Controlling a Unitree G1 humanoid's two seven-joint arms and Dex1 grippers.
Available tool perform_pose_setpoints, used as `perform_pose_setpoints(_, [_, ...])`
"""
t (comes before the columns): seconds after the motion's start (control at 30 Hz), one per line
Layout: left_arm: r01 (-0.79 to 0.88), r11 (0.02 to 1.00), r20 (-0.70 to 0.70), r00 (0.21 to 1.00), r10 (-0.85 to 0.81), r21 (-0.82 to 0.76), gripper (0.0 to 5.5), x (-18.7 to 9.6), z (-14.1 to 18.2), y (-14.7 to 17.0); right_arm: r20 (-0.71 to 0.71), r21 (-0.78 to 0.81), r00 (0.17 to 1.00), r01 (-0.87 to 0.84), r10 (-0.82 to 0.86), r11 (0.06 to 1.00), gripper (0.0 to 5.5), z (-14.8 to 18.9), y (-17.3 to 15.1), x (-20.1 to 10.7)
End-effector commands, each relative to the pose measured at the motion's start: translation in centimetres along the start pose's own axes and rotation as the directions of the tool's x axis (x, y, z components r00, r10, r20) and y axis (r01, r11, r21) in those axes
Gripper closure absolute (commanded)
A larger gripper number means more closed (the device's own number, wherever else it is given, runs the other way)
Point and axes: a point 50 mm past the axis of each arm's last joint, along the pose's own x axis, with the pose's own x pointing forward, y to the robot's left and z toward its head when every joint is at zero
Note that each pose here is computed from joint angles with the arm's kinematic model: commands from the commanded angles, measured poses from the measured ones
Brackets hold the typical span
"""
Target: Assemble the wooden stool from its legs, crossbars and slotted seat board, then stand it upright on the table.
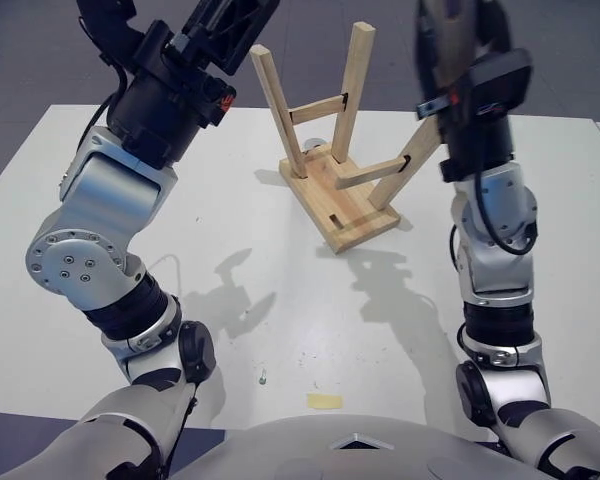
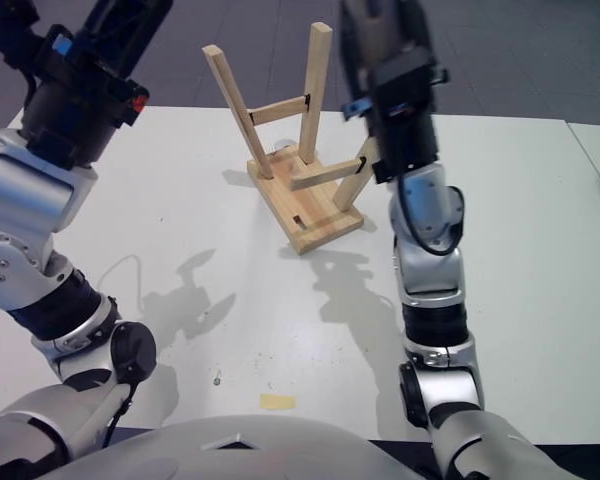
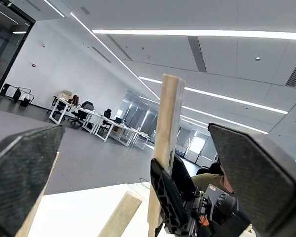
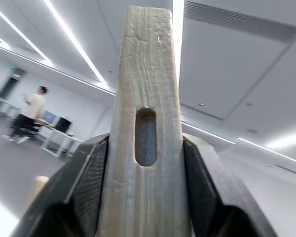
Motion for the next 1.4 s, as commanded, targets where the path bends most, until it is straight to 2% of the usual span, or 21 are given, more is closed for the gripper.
perform_pose_setpoints(0.03, [0.075, 0.997, -0.035, 0.997, -0.075, 0.014, 0.60, 0.3, -0.2, -1.5, 0.001, 0.118, 0.981, -0.192, 0.193, 0.974, 3.44, 0.1, 2.4, -0.6])
perform_pose_setpoints(0.17, [0.111, 0.994, -0.012, 0.994, -0.111, 0.007, 1.33, 0.1, 0.2, -2.0, 0.003, 0.210, 0.961, -0.270, 0.276, 0.940, 3.44, 0.1, 3.7, -1.0])
perform_pose_setpoints(0.4, [0.085, 0.996, -0.013, 0.996, -0.085, 0.028, 2.58, -0.1, 1.0, -1.2, -0.006, 0.319, 0.963, -0.252, 0.268, 0.914, 3.44, 0.1, 4.0, -1.3])
perform_pose_setpoints(0.53, [0.051, 0.980, -0.160, 0.987, -0.020, 0.194, 3.21, -0.4, 0.0, -0.5, -0.018, 0.344, 0.968, -0.231, 0.252, 0.910, 3.44, 0.2, 4.3, -1.6])
perform_pose_setpoints(0.6, [0.074, 0.971, -0.207, 0.978, -0.026, 0.228, 3.57, -0.5, -0.5, -0.6, -0.022, 0.343, 0.968, -0.229, 0.252, 0.911, 3.44, 0.2, 4.4, -1.7])
perform_pose_setpoints(0.77, [0.099, 0.956, -0.235, 0.971, -0.033, 0.275, 4.43, -0.2, -1.0, -0.7, -0.030, 0.337, 0.966, -0.233, 0.258, 0.912, 3.44, 0.1, 4.5, -1.8])
perform_pose_setpoints(1.07, [0.105, 0.960, -0.171, 0.983, -0.061, 0.261, 4.46, 0.1, -0.2, -1.1, -0.068, 0.326, 0.958, -0.243, 0.279, 0.913, 3.44, -0.4, 4.8, -2.1])
perform_pose_setpoints(1.1, [0.089, 0.962, -0.143, 0.988, -0.053, 0.259, 4.46, 0.2, 0.2, -1.0, -0.082, 0.335, 0.959, -0.230, 0.272, 0.914, 3.08, -0.6, 4.8, -2.1])
perform_pose_setpoints(1.27, [-0.056, 0.959, -0.009, 0.998, 0.060, 0.276, 4.48, 0.7, 2.2, 0.5, -0.144, 0.408, 0.974, -0.103, 0.175, 0.907, 2.38, -1.5, 3.3, -1.9])
perform_pose_setpoints(1.4, [-0.182, 0.926, 0.053, 0.983, 0.175, 0.332, 4.48, 0.4, 3.6, 2.4, -0.216, 0.502, 0.976, 0.090, 0.024, 0.860, 1.72, -2.5, 0.9, -1.5])
